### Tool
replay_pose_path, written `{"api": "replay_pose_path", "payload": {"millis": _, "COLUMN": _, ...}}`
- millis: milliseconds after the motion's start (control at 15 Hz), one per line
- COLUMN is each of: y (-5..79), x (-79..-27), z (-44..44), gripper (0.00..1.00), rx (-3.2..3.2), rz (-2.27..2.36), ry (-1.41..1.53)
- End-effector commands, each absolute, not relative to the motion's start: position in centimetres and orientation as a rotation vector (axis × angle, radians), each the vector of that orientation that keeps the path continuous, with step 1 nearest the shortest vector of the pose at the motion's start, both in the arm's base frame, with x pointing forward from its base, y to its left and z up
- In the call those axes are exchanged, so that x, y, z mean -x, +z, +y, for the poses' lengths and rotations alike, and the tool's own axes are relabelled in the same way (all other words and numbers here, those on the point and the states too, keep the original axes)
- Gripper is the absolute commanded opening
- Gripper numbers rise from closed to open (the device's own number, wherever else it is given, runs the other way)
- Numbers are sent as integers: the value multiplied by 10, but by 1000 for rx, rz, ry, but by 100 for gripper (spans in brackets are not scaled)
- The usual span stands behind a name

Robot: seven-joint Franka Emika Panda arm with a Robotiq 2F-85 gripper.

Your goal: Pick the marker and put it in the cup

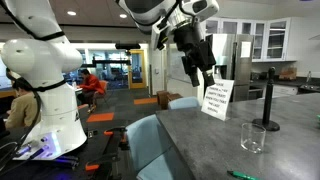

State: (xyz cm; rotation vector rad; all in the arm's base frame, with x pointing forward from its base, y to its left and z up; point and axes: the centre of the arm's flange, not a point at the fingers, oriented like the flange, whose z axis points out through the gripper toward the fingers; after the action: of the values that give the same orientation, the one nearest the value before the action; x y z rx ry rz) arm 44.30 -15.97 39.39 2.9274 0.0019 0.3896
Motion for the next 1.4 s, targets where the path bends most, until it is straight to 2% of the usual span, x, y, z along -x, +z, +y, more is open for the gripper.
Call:
{"api": "replay_pose_path", "payload": {"millis": 0, "y": 394, "x": -443, "z": -160, "gripper": 100, "rx": -2927, "rz": 2, "ry": 390}}
{"api": "replay_pose_path", "payload": {"millis": 267, "y": 393, "x": -447, "z": -161, "gripper": 100, "rx": -2926, "rz": -18, "ry": 388}}
{"api": "replay_pose_path", "payload": {"millis": 533, "y": 377, "x": -477, "z": -175, "gripper": 100, "rx": -2981, "rz": -169, "ry": 290}}
{"api": "replay_pose_path", "payload": {"millis": 1333, "y": 227, "x": -589, "z": -240, "gripper": 100, "rx": -3099, "rz": -525, "ry": 15}}
